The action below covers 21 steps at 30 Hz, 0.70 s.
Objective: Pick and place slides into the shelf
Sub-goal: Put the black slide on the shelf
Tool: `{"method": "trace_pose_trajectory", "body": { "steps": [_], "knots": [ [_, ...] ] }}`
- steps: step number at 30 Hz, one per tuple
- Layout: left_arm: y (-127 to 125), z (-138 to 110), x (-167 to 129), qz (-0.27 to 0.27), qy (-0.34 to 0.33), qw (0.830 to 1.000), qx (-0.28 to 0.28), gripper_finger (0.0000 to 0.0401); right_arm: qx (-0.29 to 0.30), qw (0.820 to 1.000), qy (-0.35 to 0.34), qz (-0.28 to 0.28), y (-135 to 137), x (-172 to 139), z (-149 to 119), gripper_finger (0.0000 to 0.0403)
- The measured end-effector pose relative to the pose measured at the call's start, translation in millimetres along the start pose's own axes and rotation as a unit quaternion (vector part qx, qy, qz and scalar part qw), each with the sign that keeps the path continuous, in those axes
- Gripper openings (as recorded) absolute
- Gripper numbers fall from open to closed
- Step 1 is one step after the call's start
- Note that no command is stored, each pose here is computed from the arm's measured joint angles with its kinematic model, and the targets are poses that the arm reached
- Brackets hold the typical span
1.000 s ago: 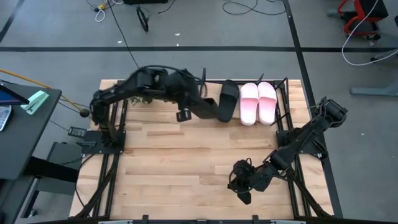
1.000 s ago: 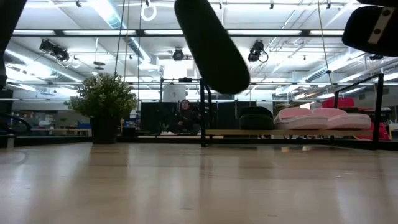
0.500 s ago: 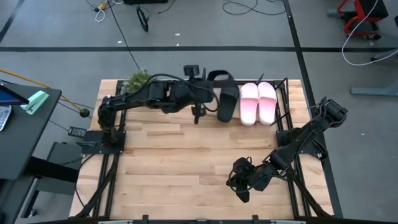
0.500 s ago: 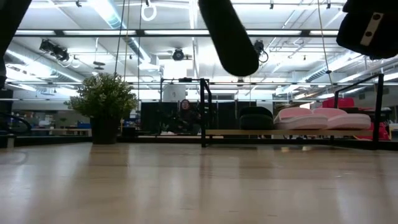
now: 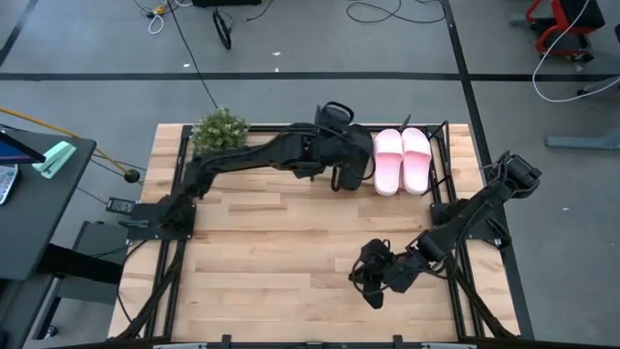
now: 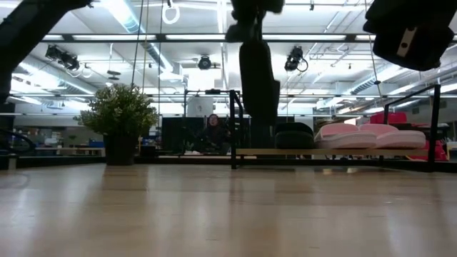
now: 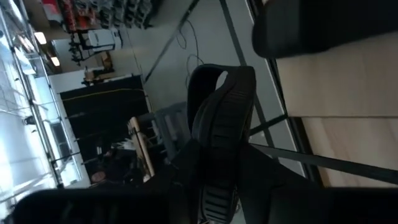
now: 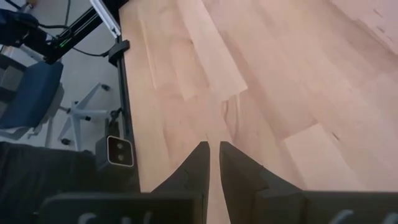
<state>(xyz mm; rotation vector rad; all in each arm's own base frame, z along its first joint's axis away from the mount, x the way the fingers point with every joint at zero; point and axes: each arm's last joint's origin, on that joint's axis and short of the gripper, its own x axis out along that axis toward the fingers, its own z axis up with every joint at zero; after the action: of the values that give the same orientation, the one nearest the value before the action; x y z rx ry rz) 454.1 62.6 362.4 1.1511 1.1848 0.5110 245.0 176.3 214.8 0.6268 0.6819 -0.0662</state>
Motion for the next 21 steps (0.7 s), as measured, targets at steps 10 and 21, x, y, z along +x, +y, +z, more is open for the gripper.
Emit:
{"method": "trace_pose_trajectory", "body": {
  "steps": [10,21],
  "knots": [
    [-8.0,1.8,31.4,-0.012,0.02,0.999,0.033,0.0079,-0.009,1.0,-0.001,-0.001,-0.7,0.4,1.0,0.0044],
    [-5.9,-3.9,41.2,-0.048,-0.013,0.999,0.01,0.0077,-0.016,1.0,-0.001,-0.001,-0.6,0.4,1.1,0.0044]
  ]
}}
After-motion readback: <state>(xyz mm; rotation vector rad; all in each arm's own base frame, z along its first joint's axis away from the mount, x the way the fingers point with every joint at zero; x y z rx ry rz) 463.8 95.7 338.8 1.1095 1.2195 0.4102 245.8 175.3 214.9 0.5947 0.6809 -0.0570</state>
